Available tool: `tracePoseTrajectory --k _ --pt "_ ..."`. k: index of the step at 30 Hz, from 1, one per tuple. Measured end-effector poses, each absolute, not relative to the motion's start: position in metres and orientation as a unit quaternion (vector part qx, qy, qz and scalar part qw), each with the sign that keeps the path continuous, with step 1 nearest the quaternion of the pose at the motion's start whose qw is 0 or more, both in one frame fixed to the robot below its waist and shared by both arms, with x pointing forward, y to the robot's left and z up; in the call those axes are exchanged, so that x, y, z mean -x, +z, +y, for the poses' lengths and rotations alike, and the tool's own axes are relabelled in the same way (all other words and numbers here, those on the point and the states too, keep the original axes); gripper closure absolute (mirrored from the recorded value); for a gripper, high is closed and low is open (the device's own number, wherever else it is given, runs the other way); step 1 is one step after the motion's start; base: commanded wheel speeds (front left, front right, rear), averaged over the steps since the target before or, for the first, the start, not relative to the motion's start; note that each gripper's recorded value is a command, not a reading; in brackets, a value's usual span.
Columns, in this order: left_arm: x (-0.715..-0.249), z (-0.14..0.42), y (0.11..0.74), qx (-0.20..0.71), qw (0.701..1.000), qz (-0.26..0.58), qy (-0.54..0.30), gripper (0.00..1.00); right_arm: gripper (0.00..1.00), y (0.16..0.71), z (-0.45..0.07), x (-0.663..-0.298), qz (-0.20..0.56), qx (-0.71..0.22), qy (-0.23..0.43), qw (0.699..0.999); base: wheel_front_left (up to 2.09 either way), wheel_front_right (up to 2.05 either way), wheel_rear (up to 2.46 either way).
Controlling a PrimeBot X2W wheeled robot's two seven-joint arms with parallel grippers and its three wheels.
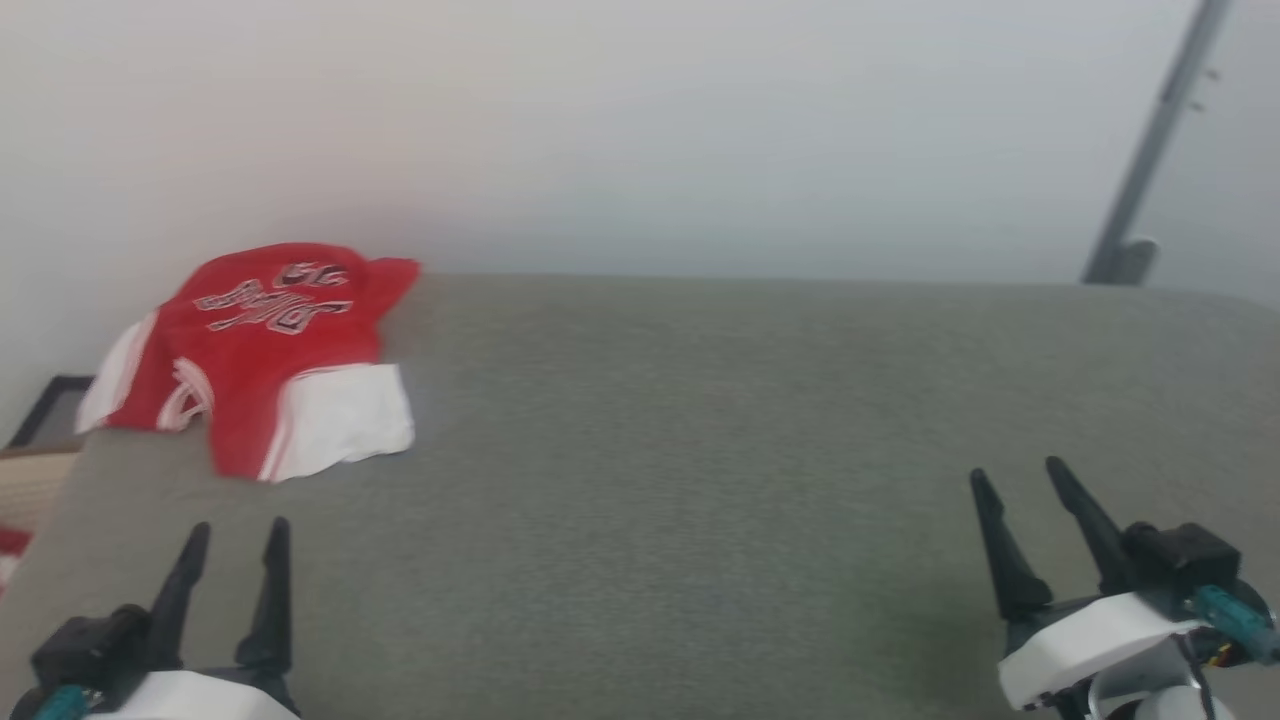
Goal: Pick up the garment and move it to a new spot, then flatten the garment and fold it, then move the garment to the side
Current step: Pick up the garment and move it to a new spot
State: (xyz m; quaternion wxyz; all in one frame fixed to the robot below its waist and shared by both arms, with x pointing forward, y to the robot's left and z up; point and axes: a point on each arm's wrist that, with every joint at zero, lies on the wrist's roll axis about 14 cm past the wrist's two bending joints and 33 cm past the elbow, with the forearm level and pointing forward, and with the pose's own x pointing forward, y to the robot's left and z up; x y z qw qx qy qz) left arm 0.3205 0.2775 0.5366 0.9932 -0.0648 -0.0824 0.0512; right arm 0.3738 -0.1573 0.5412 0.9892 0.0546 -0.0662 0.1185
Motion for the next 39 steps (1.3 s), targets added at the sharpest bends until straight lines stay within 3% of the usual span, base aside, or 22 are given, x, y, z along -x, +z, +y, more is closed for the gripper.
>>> tracePoseTrajectory --k 14,23,31,39 --pt "-0.239 0.358 0.551 0.056 0.973 -0.109 0.195 0.0 0.0 0.552 -0.029 -0.382 -0.06 -0.057 0.292 0.953 0.0 0.0 0.0" --pt "-0.201 0.376 0.553 0.06 0.962 -0.112 0.243 0.0 0.0 0.553 0.012 -0.381 -0.056 -0.061 0.343 0.936 0.0 0.0 0.0" --pt "-0.21 0.383 0.558 0.066 0.963 -0.102 0.242 0.0 0.0 0.55 0.009 -0.388 -0.052 -0.063 0.339 0.937 0.0 0.0 0.0" --pt "-0.278 0.378 0.583 0.058 0.98 -0.077 0.172 0.0 0.0 0.555 -0.017 -0.409 -0.061 -0.047 0.313 0.947 0.0 0.0 0.0"
